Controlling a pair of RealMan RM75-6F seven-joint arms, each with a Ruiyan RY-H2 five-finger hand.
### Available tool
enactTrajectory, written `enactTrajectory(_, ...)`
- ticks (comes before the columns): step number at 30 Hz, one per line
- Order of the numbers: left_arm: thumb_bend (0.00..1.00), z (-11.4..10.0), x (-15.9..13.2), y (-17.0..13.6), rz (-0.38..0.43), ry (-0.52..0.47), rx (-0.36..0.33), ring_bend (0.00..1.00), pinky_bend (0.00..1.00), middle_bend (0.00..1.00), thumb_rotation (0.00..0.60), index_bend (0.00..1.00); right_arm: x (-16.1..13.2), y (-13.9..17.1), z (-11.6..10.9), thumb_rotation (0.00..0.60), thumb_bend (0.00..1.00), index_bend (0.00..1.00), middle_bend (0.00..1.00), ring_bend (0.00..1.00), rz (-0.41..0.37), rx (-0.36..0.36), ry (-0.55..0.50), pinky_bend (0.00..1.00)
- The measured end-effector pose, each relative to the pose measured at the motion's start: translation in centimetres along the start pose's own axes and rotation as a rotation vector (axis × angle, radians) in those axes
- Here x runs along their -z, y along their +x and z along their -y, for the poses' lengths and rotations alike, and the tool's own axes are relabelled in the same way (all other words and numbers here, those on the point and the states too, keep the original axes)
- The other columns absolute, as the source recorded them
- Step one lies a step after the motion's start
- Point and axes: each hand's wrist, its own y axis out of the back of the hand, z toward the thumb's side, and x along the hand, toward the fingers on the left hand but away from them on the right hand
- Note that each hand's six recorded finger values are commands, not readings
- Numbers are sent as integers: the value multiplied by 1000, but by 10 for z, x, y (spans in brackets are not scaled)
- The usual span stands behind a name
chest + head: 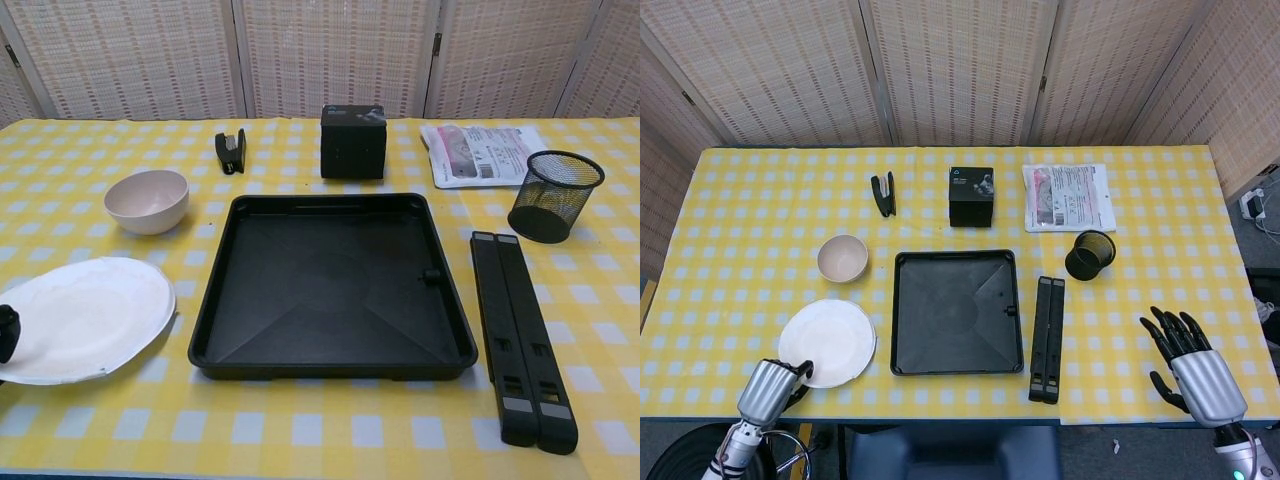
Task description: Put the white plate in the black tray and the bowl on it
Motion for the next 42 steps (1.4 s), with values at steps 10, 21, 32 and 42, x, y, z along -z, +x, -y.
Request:
enactTrajectory(10, 392, -23, 14, -10, -25, 12, -80, 1000, 1000, 1000, 600, 641, -2, 1, 0, 600, 428, 0, 0, 0, -7, -1, 0, 0)
enactTrajectory(21, 391, -53, 31, -30, -87, 53, -171, 1000, 1000, 1000, 600, 641, -4, 5, -3, 600, 428, 0, 0, 0, -19, 9, -10, 0)
enactTrajectory(32, 391, -78, 21, -26, -72, 44, -259, 1000, 1000, 1000, 600, 644, -3, 12, -12, 600, 427, 0, 0, 0, -30, 33, -31, 0)
enactTrajectory(42, 392, -98, -18, -5, 4, 27, -316, 1000, 1000, 1000, 600, 649, -3, 21, -22, 600, 428, 0, 0, 0, -54, 63, -62, 0)
